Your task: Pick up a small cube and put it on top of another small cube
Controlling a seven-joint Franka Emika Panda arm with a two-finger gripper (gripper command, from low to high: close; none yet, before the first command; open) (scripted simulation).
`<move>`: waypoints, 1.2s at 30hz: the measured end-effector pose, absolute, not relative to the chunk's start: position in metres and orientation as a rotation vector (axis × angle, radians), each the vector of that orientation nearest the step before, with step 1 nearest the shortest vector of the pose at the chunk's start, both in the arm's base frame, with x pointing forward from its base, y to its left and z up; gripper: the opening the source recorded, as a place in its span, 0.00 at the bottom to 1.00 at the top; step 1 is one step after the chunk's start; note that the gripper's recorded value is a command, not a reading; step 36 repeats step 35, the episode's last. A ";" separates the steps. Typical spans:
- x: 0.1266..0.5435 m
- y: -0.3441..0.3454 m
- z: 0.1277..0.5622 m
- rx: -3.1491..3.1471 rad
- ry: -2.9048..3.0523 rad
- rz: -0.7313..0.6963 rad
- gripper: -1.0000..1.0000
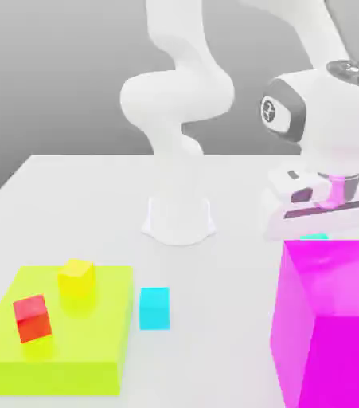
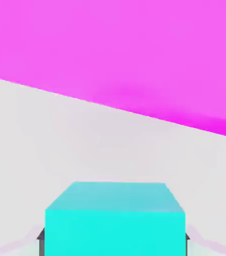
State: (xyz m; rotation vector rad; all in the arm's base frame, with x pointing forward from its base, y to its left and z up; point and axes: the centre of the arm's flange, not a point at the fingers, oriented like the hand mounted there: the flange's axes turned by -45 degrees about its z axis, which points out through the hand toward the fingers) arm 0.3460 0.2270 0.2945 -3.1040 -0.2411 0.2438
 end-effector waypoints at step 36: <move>0.413 -0.223 0.258 -2.834 1.349 -0.001 1.00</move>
